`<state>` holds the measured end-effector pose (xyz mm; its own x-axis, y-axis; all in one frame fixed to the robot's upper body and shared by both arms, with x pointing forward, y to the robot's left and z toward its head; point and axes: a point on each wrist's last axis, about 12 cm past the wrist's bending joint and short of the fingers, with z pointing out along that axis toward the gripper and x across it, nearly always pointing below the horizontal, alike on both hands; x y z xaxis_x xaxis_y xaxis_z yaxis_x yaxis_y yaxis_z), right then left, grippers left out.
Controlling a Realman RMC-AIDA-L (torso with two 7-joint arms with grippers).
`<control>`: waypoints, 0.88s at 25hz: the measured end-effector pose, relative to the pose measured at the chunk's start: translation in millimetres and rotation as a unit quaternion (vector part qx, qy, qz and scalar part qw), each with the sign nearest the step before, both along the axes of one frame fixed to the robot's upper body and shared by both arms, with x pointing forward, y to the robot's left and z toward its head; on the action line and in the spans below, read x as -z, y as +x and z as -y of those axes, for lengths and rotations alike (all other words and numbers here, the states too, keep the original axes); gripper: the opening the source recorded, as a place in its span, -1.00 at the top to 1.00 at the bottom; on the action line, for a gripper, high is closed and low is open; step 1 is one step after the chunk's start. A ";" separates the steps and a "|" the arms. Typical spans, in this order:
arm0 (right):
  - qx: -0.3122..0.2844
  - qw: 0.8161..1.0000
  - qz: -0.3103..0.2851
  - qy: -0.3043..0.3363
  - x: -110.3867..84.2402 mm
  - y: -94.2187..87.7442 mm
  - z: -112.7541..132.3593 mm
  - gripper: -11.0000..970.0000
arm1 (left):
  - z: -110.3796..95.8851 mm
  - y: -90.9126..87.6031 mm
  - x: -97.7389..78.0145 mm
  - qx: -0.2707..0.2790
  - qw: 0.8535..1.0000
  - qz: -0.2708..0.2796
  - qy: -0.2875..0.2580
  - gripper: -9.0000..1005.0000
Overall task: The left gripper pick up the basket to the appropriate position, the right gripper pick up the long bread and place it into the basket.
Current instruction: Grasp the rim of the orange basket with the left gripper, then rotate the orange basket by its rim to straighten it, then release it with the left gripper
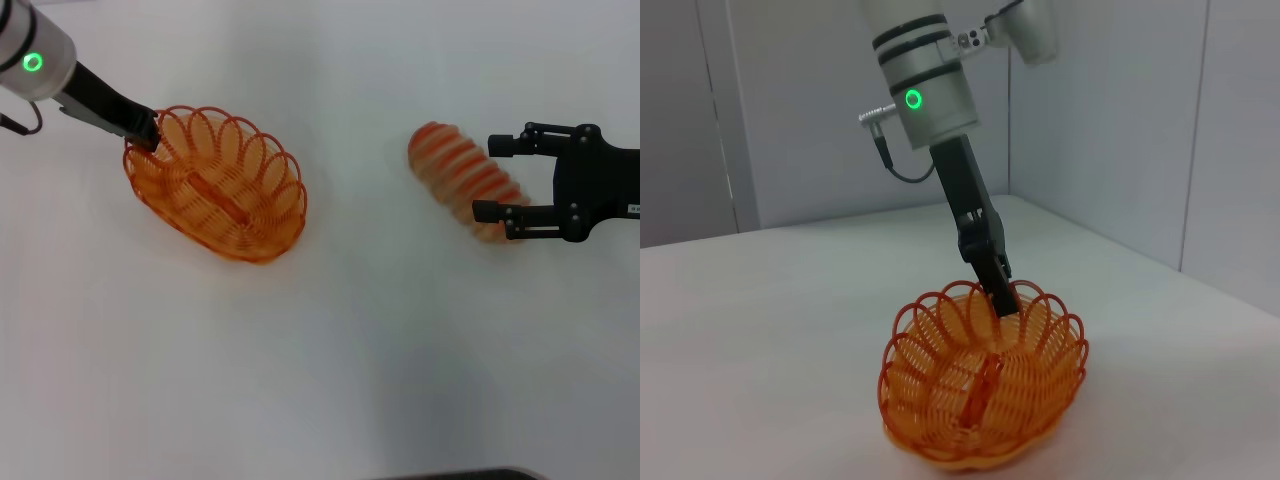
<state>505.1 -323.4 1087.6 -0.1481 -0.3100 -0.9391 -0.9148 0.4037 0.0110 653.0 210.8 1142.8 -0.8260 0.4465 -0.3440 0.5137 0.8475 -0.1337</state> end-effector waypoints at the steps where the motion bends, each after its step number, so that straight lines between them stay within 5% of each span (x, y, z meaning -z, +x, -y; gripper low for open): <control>1: 0.000 1.000 0.000 0.000 -0.1 0.0 0.1 -0.70 | -2.1 -0.2 -1.9 -0.002 1.000 -0.001 -0.005 0.74; 9: 0.000 1.000 0.006 0.002 -1.5 0.6 0.4 -0.70 | -20.3 -1.5 -21.3 -0.030 0.998 -0.010 -0.049 0.77; 22: -0.006 1.000 0.012 -0.001 -4.5 4.0 -1.3 -0.70 | -51.2 -15.8 -21.3 -0.106 0.981 -0.026 -0.159 0.80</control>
<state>509.1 -322.2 1092.1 -0.1213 -0.3130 -0.9420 -0.9198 0.3923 -0.0119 637.2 262.0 1164.1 -0.9085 0.1397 -0.3938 0.3165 0.8454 -0.4303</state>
